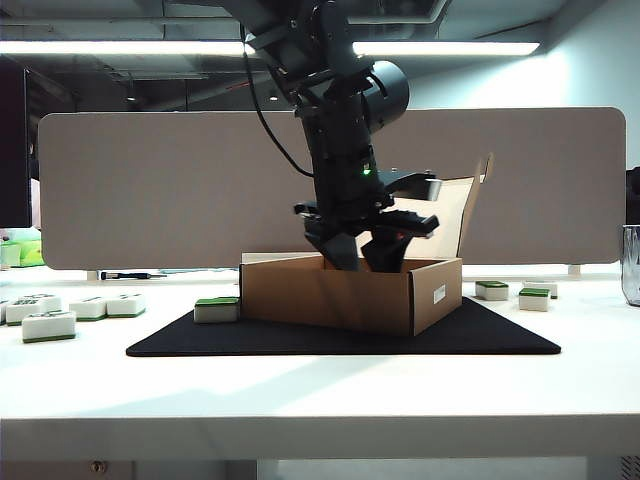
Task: Pick up four mahjong tiles and put them into the paper box.
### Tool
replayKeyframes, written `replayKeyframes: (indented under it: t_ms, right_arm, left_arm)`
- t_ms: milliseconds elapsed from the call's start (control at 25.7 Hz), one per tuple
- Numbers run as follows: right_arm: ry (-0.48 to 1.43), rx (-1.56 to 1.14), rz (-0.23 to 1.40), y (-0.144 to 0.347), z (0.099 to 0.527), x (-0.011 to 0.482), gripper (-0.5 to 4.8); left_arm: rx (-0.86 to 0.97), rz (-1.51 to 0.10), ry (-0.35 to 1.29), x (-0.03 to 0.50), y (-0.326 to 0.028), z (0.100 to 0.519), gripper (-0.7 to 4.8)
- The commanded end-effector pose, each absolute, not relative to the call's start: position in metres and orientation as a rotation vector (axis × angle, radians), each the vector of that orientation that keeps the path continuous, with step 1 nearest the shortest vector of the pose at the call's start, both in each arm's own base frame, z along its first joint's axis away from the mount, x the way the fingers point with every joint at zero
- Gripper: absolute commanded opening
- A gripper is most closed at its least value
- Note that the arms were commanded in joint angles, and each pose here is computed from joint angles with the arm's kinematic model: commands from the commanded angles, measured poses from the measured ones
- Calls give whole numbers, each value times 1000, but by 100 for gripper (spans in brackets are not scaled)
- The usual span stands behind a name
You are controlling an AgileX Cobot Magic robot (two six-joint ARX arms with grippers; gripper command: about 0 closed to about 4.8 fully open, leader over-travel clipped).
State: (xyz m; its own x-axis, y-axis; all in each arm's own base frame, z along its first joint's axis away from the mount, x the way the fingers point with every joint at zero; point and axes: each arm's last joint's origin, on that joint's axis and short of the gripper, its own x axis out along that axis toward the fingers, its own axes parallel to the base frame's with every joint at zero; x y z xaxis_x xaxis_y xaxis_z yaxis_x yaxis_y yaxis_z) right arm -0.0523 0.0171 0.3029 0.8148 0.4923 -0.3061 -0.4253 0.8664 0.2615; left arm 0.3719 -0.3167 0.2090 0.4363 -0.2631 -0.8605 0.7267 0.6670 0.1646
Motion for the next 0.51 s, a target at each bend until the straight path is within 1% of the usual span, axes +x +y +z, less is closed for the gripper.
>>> replayKeyframes:
  t_ms: [39,351,390,428,506]
  right_arm:
    - [345,174,496,17,304,-55,-1]
    - [345,174,496,17,304,-55,-1]
    - [345,174,496,17,304,-55,-1]
    - [346,174,496,17,304,-55,-1]
    - [345,174,496,17,304,-55,-1]
  left_arm:
    - [551,-711,919,370,-320,212,212]
    - [552,-710,926,369,-320,212,219]
    - [551,-710,927,369,-320,212,228]
    - [550,-709,927,369,-320,212,248]
    - [551,-710,927,369,-320,212,307]
